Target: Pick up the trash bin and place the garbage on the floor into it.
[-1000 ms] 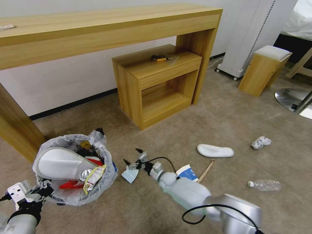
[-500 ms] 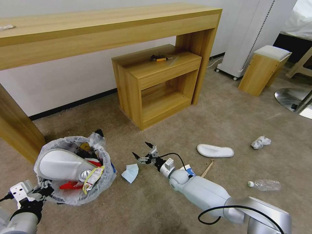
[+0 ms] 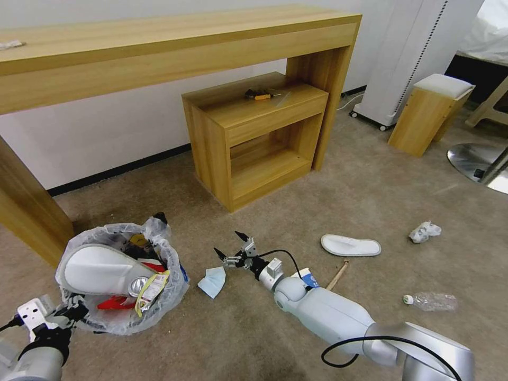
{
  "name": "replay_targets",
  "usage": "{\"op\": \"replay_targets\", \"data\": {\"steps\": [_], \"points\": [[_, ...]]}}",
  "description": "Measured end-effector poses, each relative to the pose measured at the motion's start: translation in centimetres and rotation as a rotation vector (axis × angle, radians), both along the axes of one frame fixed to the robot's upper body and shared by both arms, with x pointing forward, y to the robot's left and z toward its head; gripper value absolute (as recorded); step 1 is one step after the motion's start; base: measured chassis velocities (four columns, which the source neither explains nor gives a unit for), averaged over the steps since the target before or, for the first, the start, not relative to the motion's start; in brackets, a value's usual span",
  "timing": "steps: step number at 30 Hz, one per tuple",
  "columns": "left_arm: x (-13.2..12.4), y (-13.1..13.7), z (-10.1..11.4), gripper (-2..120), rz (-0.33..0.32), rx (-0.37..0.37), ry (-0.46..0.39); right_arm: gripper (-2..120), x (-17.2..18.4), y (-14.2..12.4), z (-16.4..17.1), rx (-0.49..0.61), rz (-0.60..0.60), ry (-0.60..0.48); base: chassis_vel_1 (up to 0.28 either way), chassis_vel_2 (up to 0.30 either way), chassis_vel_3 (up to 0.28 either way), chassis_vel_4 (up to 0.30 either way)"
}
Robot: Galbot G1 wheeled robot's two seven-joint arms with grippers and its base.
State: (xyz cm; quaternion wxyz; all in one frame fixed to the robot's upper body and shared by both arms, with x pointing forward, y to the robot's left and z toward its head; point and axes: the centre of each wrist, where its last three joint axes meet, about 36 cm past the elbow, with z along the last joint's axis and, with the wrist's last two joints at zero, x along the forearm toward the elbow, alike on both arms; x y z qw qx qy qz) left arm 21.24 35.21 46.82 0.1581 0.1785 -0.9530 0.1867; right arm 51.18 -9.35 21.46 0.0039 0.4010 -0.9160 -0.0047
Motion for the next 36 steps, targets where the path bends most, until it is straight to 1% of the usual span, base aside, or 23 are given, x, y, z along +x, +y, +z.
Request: {"op": "replay_targets", "data": {"steps": [22,36], "points": [[0.2,0.36,-0.47,0,0.003,0.003,0.002,100,0.18,0.44,-0.9,-0.01,0.008,0.009,0.0,0.0,0.0,0.0],[0.2,0.42,-0.5,0,0.005,0.003,0.0,100,0.22,0.41,-0.92,-0.002,0.008,0.003,-0.079,0.081,0.071,-0.074]]}}
